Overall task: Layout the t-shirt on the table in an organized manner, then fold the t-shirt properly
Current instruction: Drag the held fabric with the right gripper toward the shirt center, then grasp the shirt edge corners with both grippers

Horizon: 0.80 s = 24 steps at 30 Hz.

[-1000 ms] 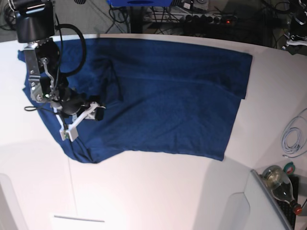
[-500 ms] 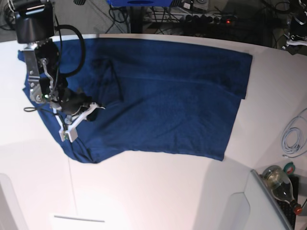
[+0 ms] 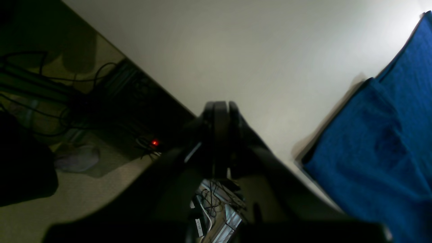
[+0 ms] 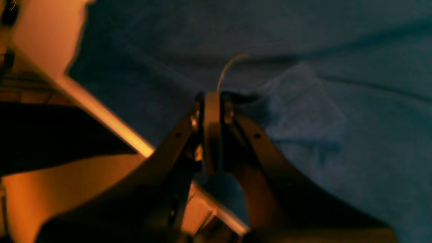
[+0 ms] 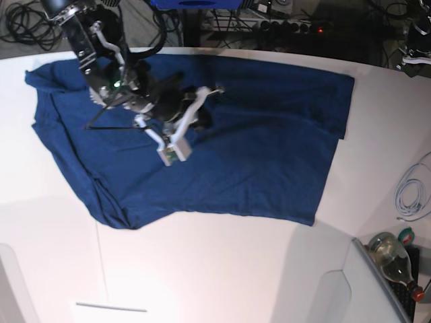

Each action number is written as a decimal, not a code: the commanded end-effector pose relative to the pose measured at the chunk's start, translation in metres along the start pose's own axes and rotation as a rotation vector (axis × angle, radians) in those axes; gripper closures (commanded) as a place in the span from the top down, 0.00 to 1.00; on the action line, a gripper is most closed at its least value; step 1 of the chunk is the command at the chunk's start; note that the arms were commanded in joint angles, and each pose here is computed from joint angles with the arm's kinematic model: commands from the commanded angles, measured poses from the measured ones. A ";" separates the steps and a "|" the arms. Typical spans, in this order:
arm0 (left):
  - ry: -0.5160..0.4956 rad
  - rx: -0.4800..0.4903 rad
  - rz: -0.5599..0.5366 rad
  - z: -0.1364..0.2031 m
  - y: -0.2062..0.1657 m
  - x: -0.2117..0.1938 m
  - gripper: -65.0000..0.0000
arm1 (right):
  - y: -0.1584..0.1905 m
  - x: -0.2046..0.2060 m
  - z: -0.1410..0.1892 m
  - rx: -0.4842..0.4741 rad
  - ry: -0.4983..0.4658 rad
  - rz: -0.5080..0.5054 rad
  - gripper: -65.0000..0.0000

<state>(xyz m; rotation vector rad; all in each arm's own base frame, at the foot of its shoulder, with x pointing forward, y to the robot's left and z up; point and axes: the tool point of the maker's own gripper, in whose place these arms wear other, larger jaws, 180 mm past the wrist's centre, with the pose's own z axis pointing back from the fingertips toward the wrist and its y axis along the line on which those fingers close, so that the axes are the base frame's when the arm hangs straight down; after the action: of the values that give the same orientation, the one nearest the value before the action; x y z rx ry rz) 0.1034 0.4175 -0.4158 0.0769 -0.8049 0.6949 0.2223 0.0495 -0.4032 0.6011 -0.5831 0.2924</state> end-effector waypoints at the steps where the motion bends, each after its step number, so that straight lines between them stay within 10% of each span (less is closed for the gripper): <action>1: -0.049 -0.003 -0.020 0.004 0.001 0.018 0.00 | 0.016 0.021 -0.002 0.032 -0.054 0.013 0.00; 15: -0.041 0.012 -0.055 0.008 0.011 0.024 0.00 | 0.056 0.012 -0.044 0.094 0.044 0.077 0.02; 21: -0.045 0.006 -0.058 0.006 0.008 0.026 0.00 | 0.062 0.023 -0.033 0.110 0.005 0.100 0.46; 24: -0.038 -0.003 -0.064 0.005 0.004 0.024 0.00 | 0.051 0.027 -0.006 0.096 -0.039 0.139 0.51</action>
<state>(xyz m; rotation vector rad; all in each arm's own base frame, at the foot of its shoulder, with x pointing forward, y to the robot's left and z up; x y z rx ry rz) 0.1034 0.4246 -0.4103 0.0952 -0.7958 0.6552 0.2191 0.0962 -0.3762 0.6541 -0.6234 0.4461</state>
